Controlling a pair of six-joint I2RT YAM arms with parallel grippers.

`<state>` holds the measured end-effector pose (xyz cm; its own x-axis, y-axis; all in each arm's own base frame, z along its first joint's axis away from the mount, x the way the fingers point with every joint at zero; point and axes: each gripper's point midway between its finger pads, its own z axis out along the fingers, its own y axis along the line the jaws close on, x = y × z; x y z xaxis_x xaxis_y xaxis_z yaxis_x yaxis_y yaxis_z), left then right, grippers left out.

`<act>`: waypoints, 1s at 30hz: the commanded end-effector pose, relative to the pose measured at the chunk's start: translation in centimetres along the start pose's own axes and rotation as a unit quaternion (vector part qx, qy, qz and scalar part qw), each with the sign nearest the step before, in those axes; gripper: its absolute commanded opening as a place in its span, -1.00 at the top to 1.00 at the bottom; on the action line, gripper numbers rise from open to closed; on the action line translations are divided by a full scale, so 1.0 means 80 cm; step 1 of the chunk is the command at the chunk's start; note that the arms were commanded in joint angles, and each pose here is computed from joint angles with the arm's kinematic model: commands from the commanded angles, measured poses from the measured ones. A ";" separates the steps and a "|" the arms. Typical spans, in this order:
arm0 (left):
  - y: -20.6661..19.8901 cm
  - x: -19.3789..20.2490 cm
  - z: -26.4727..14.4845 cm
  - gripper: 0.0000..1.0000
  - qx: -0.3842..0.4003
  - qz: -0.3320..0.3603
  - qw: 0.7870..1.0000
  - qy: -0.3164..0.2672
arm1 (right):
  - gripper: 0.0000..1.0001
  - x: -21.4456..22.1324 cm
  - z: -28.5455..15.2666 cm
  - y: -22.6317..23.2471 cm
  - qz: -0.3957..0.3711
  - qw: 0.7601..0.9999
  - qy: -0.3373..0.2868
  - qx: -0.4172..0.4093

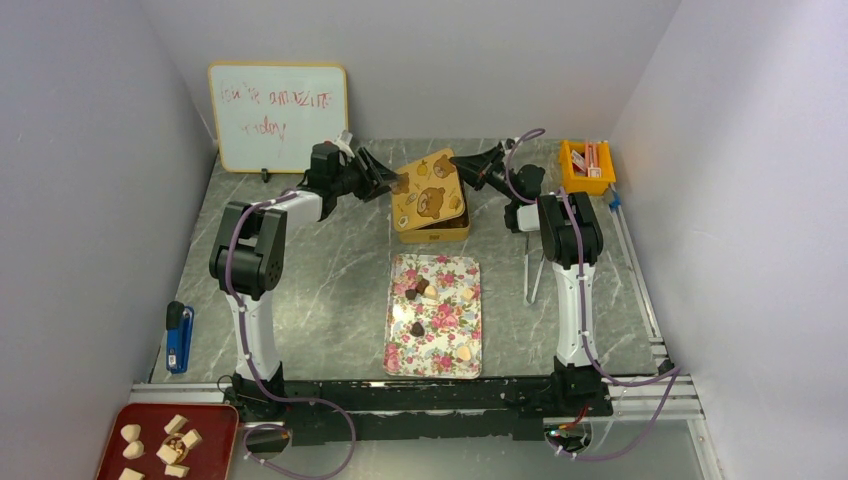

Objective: Pack the chocolate
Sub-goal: Pick up the box lid from the packing box.

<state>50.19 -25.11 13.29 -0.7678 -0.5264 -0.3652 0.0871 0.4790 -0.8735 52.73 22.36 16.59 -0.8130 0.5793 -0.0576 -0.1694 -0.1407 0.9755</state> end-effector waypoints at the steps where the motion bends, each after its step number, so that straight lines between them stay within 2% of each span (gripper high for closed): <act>1: -0.007 0.004 -0.005 -0.19 0.007 0.019 1.000 0.005 | 1.00 -0.006 0.003 0.021 -0.036 0.999 0.001 -0.030; 30: -0.013 0.052 0.009 -0.20 -0.004 0.042 0.998 0.052 | 1.00 -0.023 -0.005 0.006 -0.039 0.999 -0.007 -0.017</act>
<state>47.56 -27.51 11.10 -0.8196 -0.4409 -0.3659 0.0969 0.5229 -0.8469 53.50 21.58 15.08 -0.8097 0.5855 -0.0400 -0.1465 -0.1356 0.9799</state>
